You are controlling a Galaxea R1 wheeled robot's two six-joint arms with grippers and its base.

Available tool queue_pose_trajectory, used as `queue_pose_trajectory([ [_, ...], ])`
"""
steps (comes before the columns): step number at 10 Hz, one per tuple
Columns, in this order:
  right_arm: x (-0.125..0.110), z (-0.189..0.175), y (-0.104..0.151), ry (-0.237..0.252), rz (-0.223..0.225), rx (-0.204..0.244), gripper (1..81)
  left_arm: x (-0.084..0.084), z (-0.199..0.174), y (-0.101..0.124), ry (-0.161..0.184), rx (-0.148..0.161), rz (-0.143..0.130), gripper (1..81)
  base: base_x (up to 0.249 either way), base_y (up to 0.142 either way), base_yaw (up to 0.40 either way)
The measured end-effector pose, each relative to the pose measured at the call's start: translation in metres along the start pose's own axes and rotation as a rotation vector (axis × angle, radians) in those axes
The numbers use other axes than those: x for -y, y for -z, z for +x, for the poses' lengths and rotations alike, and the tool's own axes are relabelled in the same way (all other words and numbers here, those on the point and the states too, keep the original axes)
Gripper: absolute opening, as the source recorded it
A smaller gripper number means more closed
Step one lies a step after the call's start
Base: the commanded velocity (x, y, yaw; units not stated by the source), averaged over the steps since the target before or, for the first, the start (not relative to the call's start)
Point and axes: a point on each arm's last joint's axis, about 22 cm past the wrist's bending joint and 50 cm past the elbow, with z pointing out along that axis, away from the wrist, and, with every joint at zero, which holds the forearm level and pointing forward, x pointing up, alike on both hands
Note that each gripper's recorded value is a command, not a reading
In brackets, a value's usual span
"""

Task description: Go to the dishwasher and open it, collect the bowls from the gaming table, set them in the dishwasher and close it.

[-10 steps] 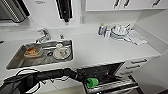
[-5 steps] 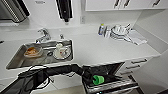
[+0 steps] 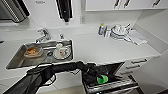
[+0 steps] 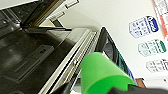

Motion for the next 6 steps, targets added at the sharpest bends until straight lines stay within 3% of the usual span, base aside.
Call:
queue_pose_trajectory([
  [3,0.004,0.001,-0.001,-0.001,0.006,-0.002,1.0,0.007,-0.003,-0.002,0.013,0.005,0.008,81.1,0.0,0.0,0.0],
  [6,0.004,0.0,-0.001,-0.001,0.005,-0.001,1.0,0.043,-0.039,0.007,0.091,0.013,0.035,81.1,0.0,0.0,0.0],
])
